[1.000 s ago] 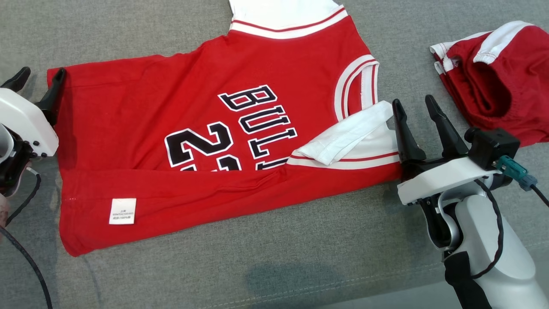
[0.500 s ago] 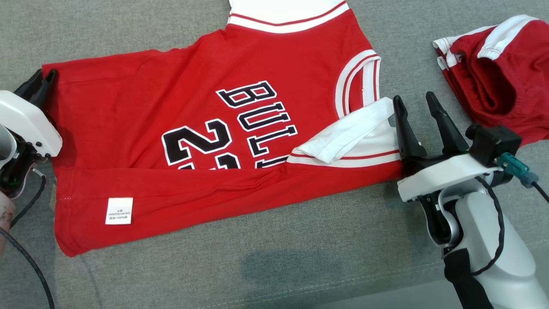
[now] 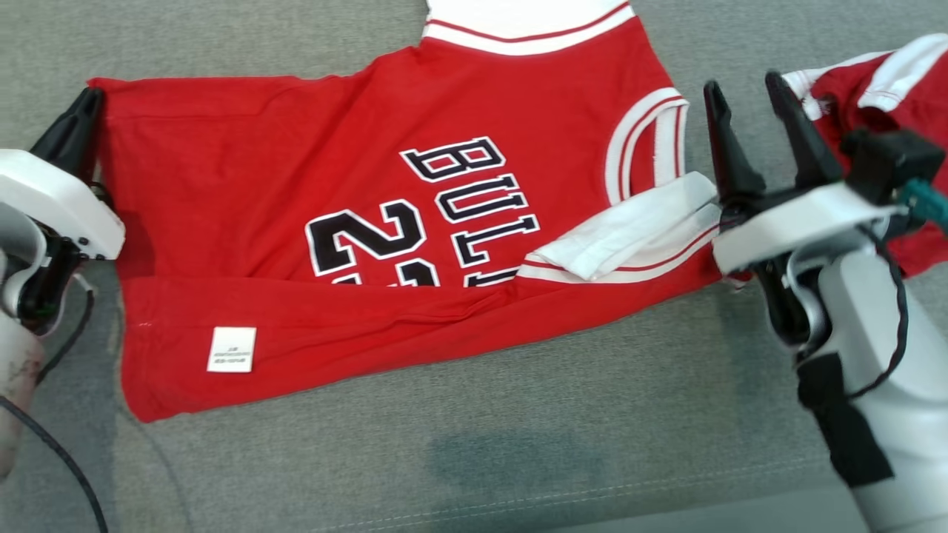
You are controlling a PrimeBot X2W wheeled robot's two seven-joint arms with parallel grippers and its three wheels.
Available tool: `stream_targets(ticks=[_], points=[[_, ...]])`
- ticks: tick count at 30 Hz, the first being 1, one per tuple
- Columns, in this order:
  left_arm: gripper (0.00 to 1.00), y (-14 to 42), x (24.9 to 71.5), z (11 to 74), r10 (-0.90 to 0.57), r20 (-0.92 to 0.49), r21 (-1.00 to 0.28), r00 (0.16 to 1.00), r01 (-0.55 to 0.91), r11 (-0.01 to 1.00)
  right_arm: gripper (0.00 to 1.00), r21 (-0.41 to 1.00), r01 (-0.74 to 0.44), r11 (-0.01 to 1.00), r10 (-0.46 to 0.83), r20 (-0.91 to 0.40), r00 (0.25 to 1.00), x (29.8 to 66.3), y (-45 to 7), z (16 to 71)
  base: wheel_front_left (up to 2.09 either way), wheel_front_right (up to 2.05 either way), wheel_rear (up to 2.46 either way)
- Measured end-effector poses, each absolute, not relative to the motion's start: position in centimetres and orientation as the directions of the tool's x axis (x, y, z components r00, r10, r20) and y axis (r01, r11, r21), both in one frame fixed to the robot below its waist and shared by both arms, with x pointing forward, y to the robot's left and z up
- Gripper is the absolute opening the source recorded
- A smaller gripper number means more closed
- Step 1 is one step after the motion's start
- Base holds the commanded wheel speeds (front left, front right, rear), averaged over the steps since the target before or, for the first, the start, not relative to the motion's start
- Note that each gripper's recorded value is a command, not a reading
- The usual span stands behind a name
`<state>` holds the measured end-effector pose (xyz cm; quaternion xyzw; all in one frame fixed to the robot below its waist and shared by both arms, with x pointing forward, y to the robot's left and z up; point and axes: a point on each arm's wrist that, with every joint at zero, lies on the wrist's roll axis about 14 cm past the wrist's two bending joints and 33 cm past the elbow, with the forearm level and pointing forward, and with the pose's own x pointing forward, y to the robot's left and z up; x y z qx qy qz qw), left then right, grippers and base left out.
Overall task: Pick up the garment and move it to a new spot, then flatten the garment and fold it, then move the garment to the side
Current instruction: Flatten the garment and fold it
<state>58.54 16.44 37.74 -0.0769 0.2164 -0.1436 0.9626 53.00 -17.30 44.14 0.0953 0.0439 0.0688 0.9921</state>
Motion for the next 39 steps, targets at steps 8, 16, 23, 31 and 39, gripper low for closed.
stream_targets(ticks=[8,16,23,31,39], points=[[0.00,15.8,57.2,37.9,-0.318,-0.353,-0.244,0.880,0.242,0.939,1.00,0.117,-0.240,0.964,0.250,-0.076,0.965,58.3,-15.0,45.4,0.00,0.00,0.00],[0.00,15.4,56.7,38.5,-0.321,-0.292,-0.255,0.901,0.250,0.934,1.00,0.099,-0.317,0.943,0.329,-0.150,0.932,62.9,-12.0,44.9,0.00,0.00,0.00],[0.00,14.7,56.1,38.6,-0.330,-0.273,-0.270,0.904,0.257,0.928,1.00,0.076,-0.366,0.927,0.374,-0.230,0.899,66.1,-9.7,43.7,0.00,0.00,0.00],[0.00,14.6,55.9,39.0,-0.330,-0.260,-0.282,0.907,0.256,0.925,1.00,0.114,-0.371,0.921,0.388,-0.311,0.868,68.6,-7.7,41.8,0.00,0.00,0.00],[0.00,14.5,55.8,38.4,-0.329,-0.256,-0.293,0.909,0.252,0.923,1.00,0.158,-0.323,0.933,0.359,-0.386,0.850,70.2,-8.2,39.0,0.00,0.00,0.00]])
